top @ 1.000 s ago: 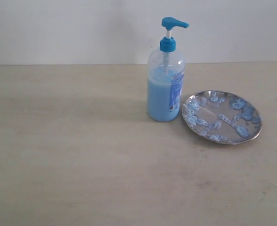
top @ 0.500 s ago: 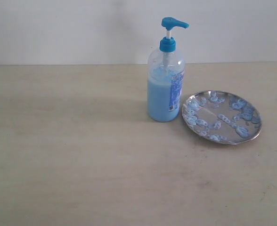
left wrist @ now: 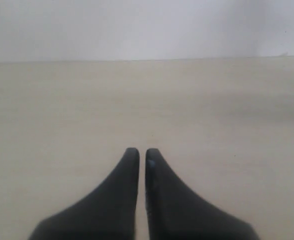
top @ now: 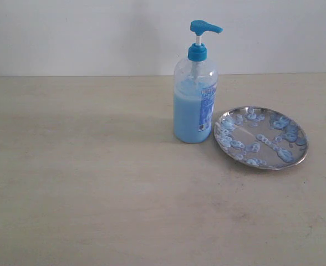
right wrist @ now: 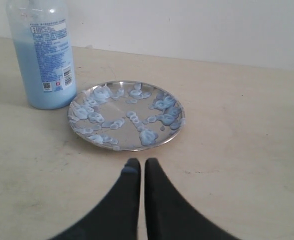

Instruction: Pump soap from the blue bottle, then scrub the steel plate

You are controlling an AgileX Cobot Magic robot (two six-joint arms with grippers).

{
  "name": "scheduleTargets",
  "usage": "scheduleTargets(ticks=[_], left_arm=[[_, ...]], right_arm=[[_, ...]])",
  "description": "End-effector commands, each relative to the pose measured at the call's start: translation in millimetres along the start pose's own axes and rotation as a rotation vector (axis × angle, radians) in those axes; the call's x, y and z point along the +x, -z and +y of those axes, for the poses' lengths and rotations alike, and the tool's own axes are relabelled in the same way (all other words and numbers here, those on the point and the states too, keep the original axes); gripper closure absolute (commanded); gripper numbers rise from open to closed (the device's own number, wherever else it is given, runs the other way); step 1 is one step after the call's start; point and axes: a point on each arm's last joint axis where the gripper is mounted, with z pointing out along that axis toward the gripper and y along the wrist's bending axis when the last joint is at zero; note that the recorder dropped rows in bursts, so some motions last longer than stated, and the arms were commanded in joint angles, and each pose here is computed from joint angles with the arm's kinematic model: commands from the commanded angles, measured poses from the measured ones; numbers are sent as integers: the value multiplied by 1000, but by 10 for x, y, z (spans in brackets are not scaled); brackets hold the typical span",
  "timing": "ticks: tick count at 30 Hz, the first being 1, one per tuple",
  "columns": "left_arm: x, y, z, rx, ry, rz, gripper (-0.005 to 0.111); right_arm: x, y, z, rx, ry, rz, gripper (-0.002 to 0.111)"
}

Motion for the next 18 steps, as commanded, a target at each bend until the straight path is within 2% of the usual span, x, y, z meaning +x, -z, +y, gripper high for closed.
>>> scheduleTargets(ticks=[1, 18], left_arm=[[-13, 3, 4, -5, -2, -14, 103], [-15, 3, 4, -6, -2, -16, 103]], right_arm=[[-14, 4, -4, 5, 5, -15, 108], [-14, 4, -4, 5, 6, -15, 108]])
